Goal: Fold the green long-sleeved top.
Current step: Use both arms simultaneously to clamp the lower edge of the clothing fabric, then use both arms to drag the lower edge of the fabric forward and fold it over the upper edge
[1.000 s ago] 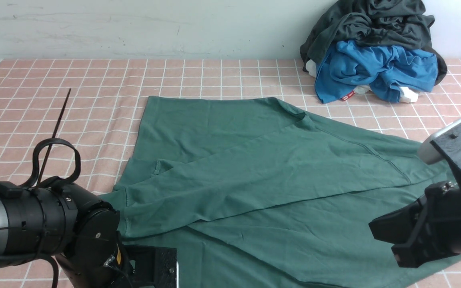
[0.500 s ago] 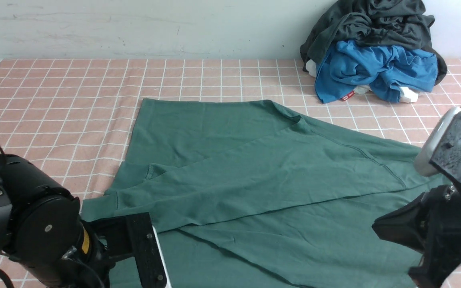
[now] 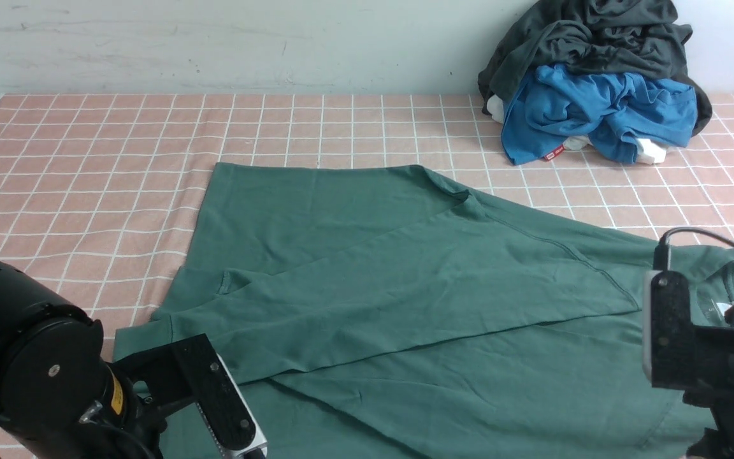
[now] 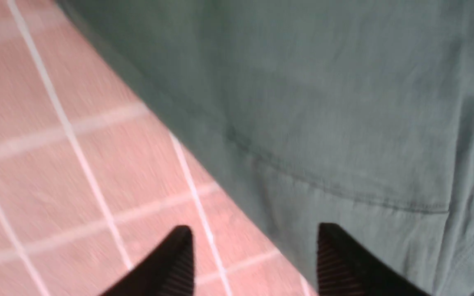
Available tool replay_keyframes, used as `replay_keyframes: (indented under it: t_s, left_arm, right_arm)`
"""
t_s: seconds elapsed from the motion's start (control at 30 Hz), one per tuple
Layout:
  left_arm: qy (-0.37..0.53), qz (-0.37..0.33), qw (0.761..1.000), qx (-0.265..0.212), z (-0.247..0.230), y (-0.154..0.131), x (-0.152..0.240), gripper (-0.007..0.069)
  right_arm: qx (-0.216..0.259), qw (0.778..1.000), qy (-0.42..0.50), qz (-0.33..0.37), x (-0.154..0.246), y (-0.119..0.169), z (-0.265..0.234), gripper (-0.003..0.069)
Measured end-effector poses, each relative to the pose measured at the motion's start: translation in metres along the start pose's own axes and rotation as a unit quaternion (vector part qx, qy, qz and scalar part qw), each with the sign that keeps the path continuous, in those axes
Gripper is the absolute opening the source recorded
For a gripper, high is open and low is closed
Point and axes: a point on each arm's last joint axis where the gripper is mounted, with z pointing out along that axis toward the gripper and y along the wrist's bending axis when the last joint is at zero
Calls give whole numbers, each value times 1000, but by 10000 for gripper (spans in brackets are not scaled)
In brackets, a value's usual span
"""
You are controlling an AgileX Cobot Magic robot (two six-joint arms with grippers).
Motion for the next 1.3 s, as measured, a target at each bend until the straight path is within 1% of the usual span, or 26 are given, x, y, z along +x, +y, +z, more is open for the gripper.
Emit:
replay_keyframes:
  t_s: [0.03, 0.1, 0.17, 0.2, 0.23, 0.33, 0.4, 0.43, 0.5, 0.53, 0.6, 0.7, 0.77, 0.83, 0.9, 0.97, 1.03, 1.07, 1.13, 1.23, 1.3]
  left_arm:
    - [-1, -2, 1000, 3, 0, -1, 0, 6]
    - [-3, -5, 1000, 5, 0, -1, 0, 6]
    - [-4, -6, 1000, 7, 0, -1, -1, 6]
    - [-4, -7, 1000, 7, 0, -1, -1, 6]
    - [-4, -7, 1000, 8, 0, -1, -1, 6]
    - [-4, -7, 1000, 8, 0, -1, -1, 6]
    - [-4, -8, 1000, 8, 0, -1, -1, 6]
    - [-4, -8, 1000, 8, 0, -1, -1, 6]
    - [-5, -8, 1000, 9, 0, -1, -1, 6]
    - [-5, -9, 1000, 9, 0, -2, -1, 6]
    - [-7, -21, 1000, 14, -1, -3, -1, 6]
    - [-17, -52, 998, 19, -11, -3, -3, 6]
    - [-40, -82, 996, 13, -25, 2, -8, 6]
    - [-65, -114, 991, 4, -40, 11, -12, 6]
    - [-99, -154, 983, -10, -58, 27, -18, 9]
    - [-117, -178, 977, -20, -69, 39, -20, 10]
    - [-148, -223, 963, -42, -86, 68, -25, 15]
    - [-160, -234, 958, -48, -90, 77, -28, 18]
    - [-191, -273, 940, -67, -92, 113, -38, 18]
    - [-226, -301, 922, -90, -89, 157, -58, 18]
    - [-237, -308, 916, -103, -80, 186, -75, 18]
  right_arm:
    - [-2, 1000, 20, -22, 1, -3, 8, 449]
    - [-2, 998, 37, -49, 2, -6, 16, 467]
    - [-2, 996, 53, -76, 2, -9, 26, 470]
    - [0, 996, 53, -78, 2, -10, 27, 469]
    - [0, 994, 57, -91, 1, -13, 36, 453]
    - [-4, 994, 55, -98, -2, -15, 49, 400]
    - [-16, 993, 59, -102, -3, -15, 58, 340]
    - [-20, 993, 63, -102, -3, -15, 59, 321]
    - [-23, 992, 65, -102, -3, -15, 59, 246]
    - [-23, 992, 65, -102, -3, -15, 59, 223]
    - [-20, 993, 65, -94, -3, -16, 59, 126]
    - [0, 997, 58, -52, -3, -17, 50, 27]
    - [26, 998, 49, -11, -3, -20, 37, 1]
    - [49, 998, 45, 25, -3, -26, 25, -1]
    - [78, 994, 40, 63, -6, -36, 10, -2]
    - [94, 991, 35, 84, -8, -44, 3, -2]
    - [129, 984, 20, 118, -15, -62, -10, -2]
    - [144, 981, 12, 127, -19, -70, -14, -2]
    - [177, 972, -15, 151, -29, -89, -20, -2]
    - [215, 959, -46, 177, -45, -121, -16, -2]
    - [226, 953, -57, 194, -55, -141, -6, -2]
